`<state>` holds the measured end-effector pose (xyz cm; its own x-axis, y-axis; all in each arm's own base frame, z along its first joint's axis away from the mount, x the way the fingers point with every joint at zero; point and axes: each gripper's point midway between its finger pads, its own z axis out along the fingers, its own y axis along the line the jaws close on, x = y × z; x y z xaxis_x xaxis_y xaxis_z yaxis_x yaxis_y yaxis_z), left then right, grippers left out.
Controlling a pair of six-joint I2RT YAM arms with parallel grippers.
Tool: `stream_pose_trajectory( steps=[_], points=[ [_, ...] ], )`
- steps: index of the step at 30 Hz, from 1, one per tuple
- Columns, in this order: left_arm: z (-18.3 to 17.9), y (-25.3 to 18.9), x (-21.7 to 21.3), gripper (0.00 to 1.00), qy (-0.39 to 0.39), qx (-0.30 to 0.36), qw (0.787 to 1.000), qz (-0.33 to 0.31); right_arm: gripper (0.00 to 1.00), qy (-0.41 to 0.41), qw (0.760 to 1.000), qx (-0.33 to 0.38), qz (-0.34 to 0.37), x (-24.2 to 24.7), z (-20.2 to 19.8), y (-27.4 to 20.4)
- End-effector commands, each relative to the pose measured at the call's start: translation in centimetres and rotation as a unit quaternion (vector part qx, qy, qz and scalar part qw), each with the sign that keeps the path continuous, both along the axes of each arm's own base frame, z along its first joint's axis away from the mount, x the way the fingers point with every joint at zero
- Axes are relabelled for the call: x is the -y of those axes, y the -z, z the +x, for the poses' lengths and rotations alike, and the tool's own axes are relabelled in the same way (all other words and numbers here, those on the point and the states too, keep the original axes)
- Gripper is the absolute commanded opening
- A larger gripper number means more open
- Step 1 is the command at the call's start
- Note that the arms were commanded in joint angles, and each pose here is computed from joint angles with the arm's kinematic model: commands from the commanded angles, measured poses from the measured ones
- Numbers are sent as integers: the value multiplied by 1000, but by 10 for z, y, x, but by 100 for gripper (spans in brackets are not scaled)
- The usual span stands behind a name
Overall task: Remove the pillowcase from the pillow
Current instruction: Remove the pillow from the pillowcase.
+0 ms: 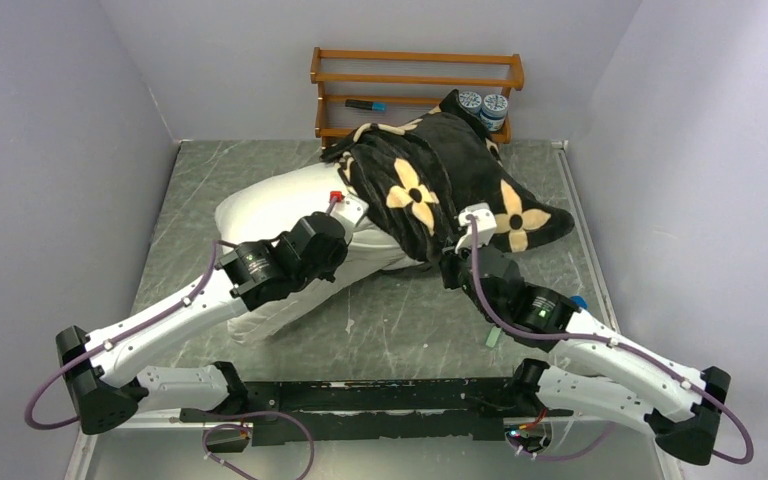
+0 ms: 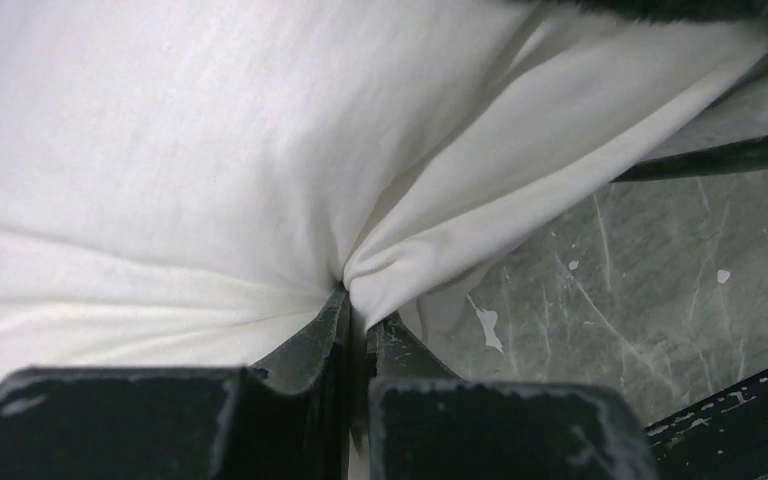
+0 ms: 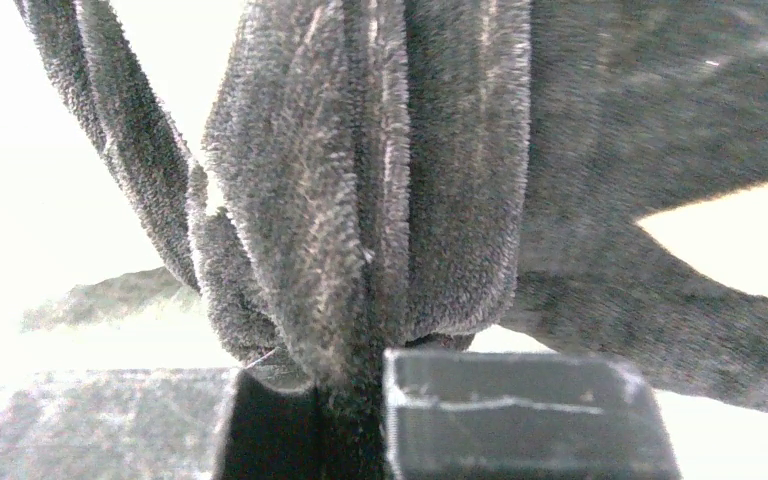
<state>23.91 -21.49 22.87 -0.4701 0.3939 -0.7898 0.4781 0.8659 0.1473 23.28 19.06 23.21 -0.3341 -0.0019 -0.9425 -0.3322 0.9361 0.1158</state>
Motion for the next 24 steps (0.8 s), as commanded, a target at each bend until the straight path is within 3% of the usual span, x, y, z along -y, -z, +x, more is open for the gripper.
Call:
stream_pose_trajectory(
  steps=[1, 15, 18, 24],
  points=[
    [21, -58, -48, 5, -83, 90, 992, 20, 0, 137, 987, 83, -5, 69, 10, -69],
    [19, -78, -113, 5, -160, 118, 975, 102, 0, 233, 965, 119, -18, 139, -12, -127],
    [14, -76, -111, 5, -151, 107, 979, 85, 0, 228, 968, 108, -4, 139, -16, -125],
    [-9, -40, -83, 5, -93, 36, 995, 11, 0, 179, 984, 7, -11, 111, -23, -65]
  ],
)
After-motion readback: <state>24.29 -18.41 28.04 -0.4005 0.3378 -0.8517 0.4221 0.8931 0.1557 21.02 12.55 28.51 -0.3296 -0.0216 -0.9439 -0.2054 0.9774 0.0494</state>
